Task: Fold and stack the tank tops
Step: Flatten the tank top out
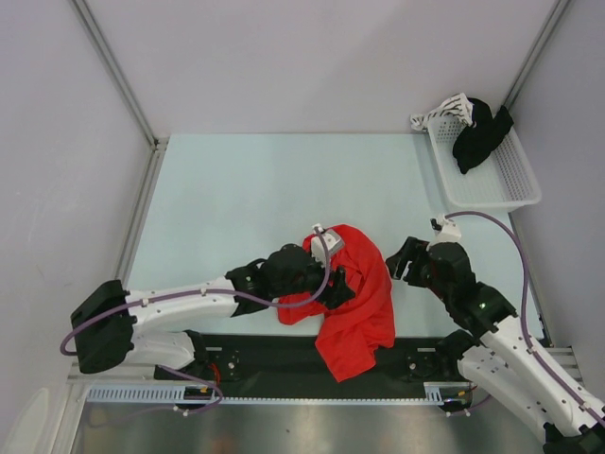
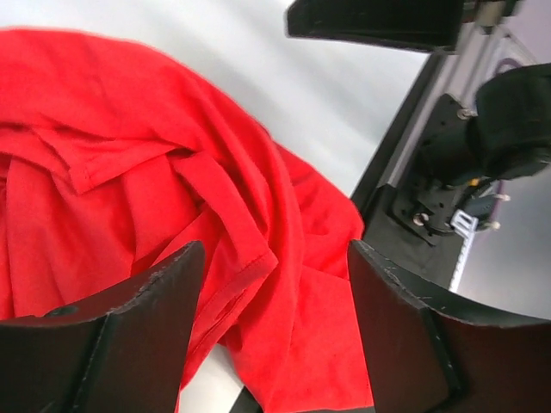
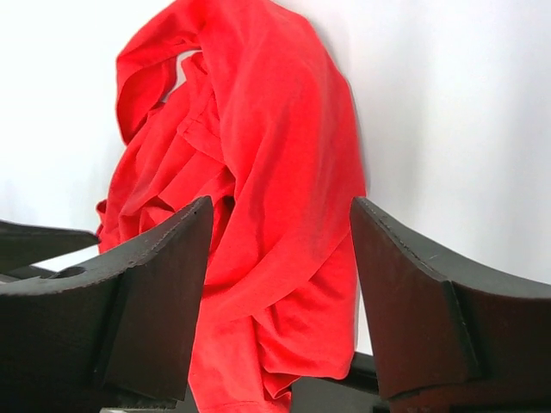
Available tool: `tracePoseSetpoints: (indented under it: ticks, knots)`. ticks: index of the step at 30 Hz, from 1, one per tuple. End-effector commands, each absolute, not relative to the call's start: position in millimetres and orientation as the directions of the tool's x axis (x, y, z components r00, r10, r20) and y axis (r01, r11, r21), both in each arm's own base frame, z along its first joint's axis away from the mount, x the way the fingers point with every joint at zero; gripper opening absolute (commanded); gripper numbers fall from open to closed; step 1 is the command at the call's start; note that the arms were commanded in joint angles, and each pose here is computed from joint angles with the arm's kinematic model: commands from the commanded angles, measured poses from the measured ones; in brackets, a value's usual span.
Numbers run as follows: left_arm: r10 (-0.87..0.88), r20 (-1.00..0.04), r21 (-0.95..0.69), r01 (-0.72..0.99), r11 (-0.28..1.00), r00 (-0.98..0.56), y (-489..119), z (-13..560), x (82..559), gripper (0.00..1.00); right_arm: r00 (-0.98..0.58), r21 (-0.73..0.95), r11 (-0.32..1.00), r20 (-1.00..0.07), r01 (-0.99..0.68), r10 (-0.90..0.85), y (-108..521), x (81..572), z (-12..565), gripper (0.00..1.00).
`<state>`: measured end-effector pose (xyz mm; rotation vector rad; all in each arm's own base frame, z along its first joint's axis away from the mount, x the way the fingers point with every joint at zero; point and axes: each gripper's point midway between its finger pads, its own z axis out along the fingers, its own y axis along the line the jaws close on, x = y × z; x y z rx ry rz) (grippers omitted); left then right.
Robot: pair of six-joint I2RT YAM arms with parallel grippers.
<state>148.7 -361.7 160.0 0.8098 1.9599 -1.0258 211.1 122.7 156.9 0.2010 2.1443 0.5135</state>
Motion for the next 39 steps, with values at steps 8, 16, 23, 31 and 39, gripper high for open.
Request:
tracePoseSetpoints:
  ticks: [8, 16, 23, 31, 39]
  knots:
    - [0.247, -0.73, -0.363, 0.668, 0.65, -0.637, -376, 118, 166, 0.65, -0.545, 0.444, 0.896, -0.752, -0.004, 0.37, 114, 214, 165, 0.73]
    - [0.238, -0.737, -0.325, 0.639, 0.697, -0.633, -362, 120, 175, 0.0, -0.559, 0.44, 0.898, -0.744, 0.003, 0.366, 113, 215, 158, 0.74]
    - [-0.133, -0.767, -0.412, 0.323, 0.852, -0.628, -233, 166, 254, 0.0, -0.689, 0.473, 0.875, -0.668, -0.102, 0.281, 149, 211, 130, 0.77]
    - [-0.362, -0.79, -0.416, 0.0, 0.909, -0.495, -119, 179, 275, 0.0, -0.8, 0.443, 0.885, -0.578, -0.144, 0.159, 184, 203, 89, 0.79]
    - [-0.427, -0.777, -0.453, -0.061, 0.89, -0.462, -93, 181, 283, 0.0, -0.826, 0.468, 0.871, -0.544, -0.151, 0.149, 194, 189, 69, 0.56]
